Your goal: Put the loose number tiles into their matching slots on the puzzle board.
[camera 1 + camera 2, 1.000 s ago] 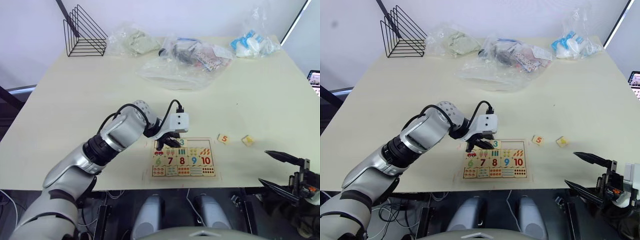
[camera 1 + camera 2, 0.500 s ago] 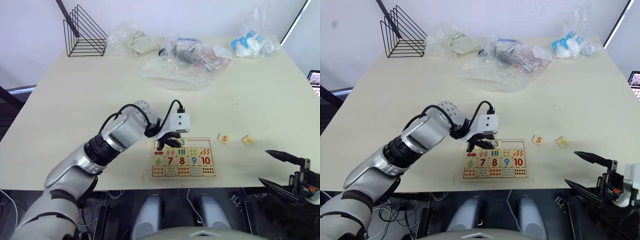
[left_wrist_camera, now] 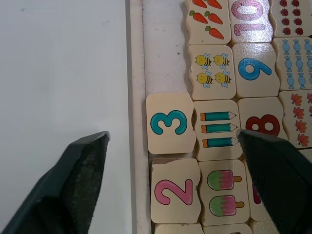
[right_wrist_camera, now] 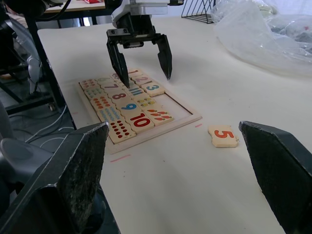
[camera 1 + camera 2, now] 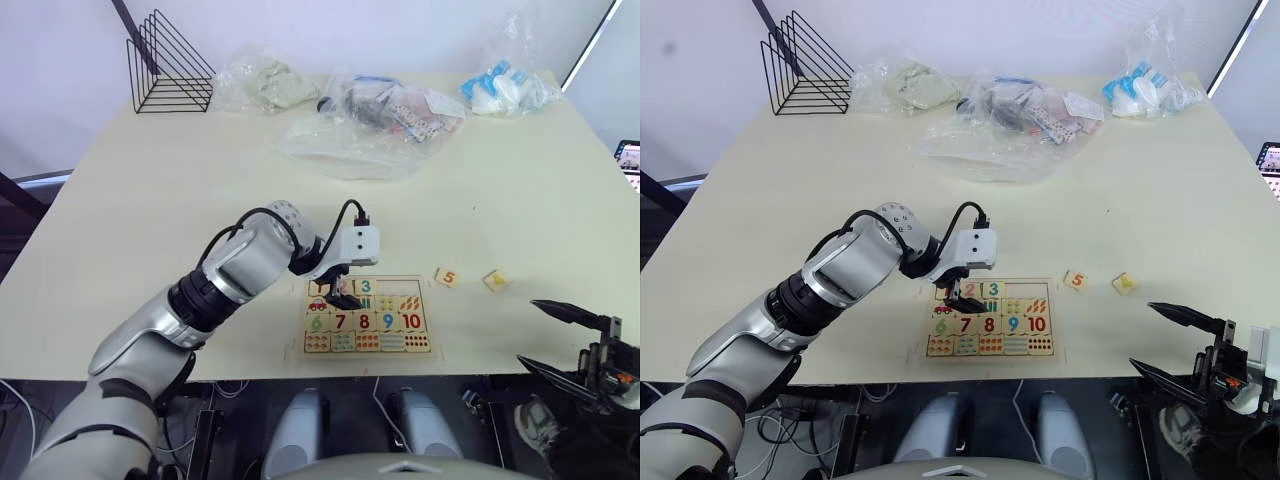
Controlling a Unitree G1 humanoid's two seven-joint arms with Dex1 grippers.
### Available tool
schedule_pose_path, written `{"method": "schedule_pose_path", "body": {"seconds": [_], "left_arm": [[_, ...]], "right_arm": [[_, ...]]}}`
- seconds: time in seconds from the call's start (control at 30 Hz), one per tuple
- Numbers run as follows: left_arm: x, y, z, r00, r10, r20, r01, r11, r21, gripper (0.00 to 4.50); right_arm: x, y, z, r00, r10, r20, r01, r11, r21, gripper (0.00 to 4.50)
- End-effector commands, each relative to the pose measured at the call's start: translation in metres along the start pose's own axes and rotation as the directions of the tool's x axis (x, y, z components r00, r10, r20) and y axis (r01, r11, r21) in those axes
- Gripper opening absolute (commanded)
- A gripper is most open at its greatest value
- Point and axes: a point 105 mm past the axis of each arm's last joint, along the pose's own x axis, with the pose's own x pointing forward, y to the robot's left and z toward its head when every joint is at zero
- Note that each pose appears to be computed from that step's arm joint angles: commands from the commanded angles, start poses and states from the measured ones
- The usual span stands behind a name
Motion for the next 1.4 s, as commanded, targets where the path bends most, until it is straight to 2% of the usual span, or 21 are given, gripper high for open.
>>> {"method": "schedule_pose_path", "body": {"seconds": [0.03, 0.23, 0.4, 0.43, 0.47, 0.7, 0.73, 1.03, 1.4], "left_arm": [[-0.016, 0.009, 0.015, 0.998, 0.026, 0.059, -0.027, 1.0, 0.008, 4.48], [-0.023, 0.026, 0.019, 0.992, 0.055, 0.115, -0.055, 0.998, -0.003, 4.48], [-0.021, 0.038, 0.028, 0.975, 0.079, 0.206, -0.077, 0.997, -0.016, 4.48], [-0.02, 0.038, 0.029, 0.971, 0.071, 0.228, -0.069, 0.997, -0.019, 3.95], [-0.019, 0.038, 0.029, 0.969, 0.066, 0.236, -0.064, 0.998, -0.017, 3.79], [-0.006, 0.034, 0.027, 0.961, 0.014, 0.276, -0.024, 0.999, 0.035, 0.32], [-0.004, 0.032, 0.028, 0.96, 0.0, 0.279, -0.013, 0.999, 0.044, 0.06], [0.008, 0.016, 0.024, 0.957, -0.096, 0.274, 0.069, 0.992, 0.108, 0.06], [0.018, 0.012, 0.01, 0.966, -0.097, 0.241, 0.073, 0.991, 0.108, 0.06]], "right_arm": [[-0.002, -0.002, 0.006, 1.0, -0.011, 0.011, 0.011, 0.999, -0.036, 4.5], [-0.001, -0.002, 0.006, 1.0, -0.017, 0.013, 0.017, 0.999, -0.035, 4.5], [-0.001, -0.002, 0.005, 1.0, -0.027, 0.015, 0.027, 0.999, -0.037, 4.5], [-0.001, -0.002, 0.005, 0.999, -0.028, 0.016, 0.028, 0.999, -0.038, 4.5], [-0.001, -0.003, 0.005, 0.999, -0.029, 0.017, 0.03, 0.999, -0.039, 4.5], [-0.001, -0.003, 0.006, 0.999, -0.041, 0.015, 0.042, 0.998, -0.047, 4.5], [-0.001, -0.003, 0.006, 0.999, -0.043, 0.014, 0.044, 0.998, -0.048, 4.5], [-0.002, -0.002, 0.007, 0.998, -0.054, 0.013, 0.055, 0.997, -0.052, 4.5], [-0.002, 0.0, 0.008, 0.998, -0.057, 0.013, 0.057, 0.997, -0.051, 4.5]]}}
